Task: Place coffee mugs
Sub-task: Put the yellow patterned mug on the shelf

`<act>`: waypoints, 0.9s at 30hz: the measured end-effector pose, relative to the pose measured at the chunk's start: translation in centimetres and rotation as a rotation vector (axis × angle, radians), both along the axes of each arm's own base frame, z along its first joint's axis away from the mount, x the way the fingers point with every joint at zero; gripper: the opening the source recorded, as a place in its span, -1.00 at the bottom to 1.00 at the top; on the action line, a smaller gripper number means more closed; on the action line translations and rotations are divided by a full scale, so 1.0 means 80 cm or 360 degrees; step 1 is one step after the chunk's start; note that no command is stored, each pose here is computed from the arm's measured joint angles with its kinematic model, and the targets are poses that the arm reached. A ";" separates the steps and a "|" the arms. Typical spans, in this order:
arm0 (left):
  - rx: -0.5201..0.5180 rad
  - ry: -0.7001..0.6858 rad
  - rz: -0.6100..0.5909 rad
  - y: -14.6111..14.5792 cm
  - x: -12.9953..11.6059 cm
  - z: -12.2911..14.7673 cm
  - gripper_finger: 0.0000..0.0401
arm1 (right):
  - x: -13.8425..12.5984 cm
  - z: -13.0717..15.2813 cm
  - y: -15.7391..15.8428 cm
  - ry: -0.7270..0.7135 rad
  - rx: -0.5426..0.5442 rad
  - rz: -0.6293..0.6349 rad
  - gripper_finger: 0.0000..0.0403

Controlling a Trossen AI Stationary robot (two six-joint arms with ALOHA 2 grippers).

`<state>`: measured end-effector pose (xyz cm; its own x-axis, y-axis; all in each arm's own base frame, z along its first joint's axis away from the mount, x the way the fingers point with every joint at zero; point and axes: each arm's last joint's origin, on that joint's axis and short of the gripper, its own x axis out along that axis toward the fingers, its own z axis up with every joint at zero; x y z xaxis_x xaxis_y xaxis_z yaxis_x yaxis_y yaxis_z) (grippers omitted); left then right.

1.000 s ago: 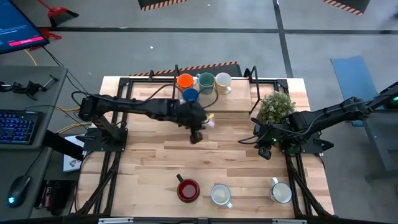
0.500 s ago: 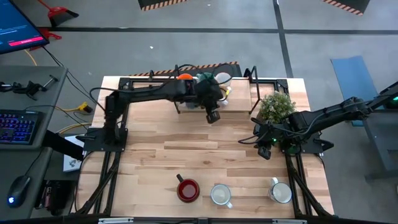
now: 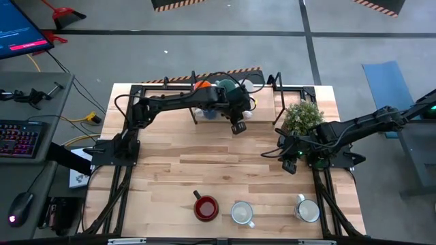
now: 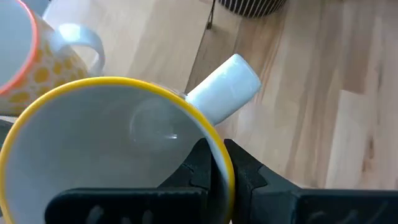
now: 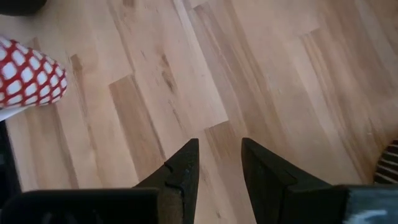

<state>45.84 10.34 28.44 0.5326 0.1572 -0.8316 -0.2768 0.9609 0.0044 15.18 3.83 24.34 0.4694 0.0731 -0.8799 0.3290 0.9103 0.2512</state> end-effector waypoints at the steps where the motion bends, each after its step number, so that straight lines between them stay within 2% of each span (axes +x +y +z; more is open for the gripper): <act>1: -0.0002 0.0018 0.0005 0.002 0.000 -0.004 -0.96 | 0.000 0.000 0.000 -0.0002 -0.0009 -0.0005 -0.51; 12: 0.0069 0.0246 0.0170 0.025 -0.015 -0.018 -0.96 | 0.001 0.000 -0.001 -0.0014 -0.0026 -0.0028 -0.51; 18: 0.0059 0.0323 0.0153 0.028 -0.022 -0.020 -0.96 | 0.001 0.000 -0.001 -0.0019 -0.0025 -0.0029 -0.51; 27: 0.0014 0.0304 0.0113 0.027 -0.021 -0.020 -0.96 | 0.001 0.000 -0.001 -0.0019 -0.0026 -0.0030 -0.51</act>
<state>44.19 12.51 26.88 0.3528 0.1966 -0.9148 -0.3371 0.9387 0.0718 15.26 3.77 24.37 0.4813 0.0501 -0.8751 0.3429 0.9080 0.2406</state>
